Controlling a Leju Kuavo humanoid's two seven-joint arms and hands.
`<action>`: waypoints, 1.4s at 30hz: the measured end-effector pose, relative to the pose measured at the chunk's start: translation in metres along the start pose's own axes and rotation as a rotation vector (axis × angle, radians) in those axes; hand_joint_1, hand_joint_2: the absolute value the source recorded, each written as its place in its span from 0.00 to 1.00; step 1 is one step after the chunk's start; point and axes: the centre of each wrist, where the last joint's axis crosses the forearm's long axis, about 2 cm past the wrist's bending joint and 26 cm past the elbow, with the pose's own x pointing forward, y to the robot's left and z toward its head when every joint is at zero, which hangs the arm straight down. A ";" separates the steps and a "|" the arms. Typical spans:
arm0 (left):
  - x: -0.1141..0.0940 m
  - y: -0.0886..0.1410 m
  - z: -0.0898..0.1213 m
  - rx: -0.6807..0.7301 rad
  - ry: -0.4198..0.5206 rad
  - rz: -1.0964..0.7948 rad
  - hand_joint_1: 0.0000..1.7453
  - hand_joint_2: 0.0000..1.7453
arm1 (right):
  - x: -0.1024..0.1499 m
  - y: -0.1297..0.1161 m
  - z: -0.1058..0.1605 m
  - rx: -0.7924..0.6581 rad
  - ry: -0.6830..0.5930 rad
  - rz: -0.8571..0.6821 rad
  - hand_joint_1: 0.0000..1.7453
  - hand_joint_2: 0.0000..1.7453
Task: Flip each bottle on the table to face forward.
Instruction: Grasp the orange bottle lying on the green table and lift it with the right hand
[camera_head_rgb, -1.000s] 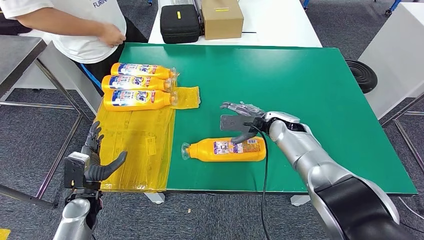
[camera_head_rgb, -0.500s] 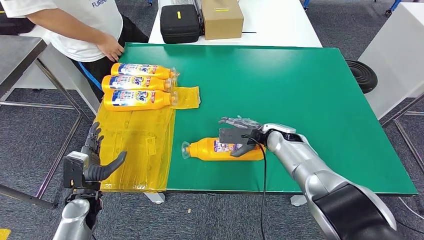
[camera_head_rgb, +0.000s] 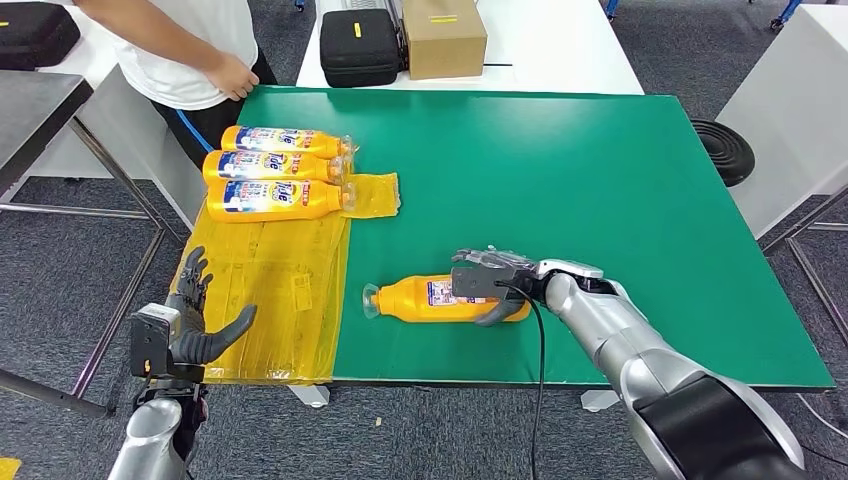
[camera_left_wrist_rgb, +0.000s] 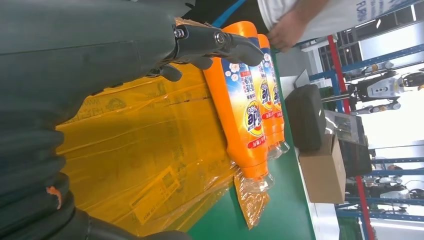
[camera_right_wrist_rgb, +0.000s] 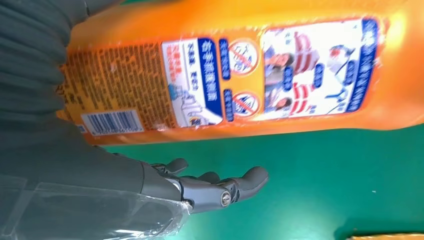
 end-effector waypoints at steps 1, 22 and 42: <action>0.000 0.000 0.000 -0.002 0.001 0.001 0.00 1.00 | 0.000 0.000 0.000 0.001 0.003 -0.002 0.00 1.00; -0.003 0.000 -0.007 -0.010 0.014 0.009 0.00 1.00 | -0.004 0.003 0.001 0.087 0.055 0.007 0.06 1.00; -0.004 0.000 -0.008 -0.014 0.022 0.012 0.00 1.00 | -0.008 0.007 0.003 0.093 0.077 0.011 1.00 1.00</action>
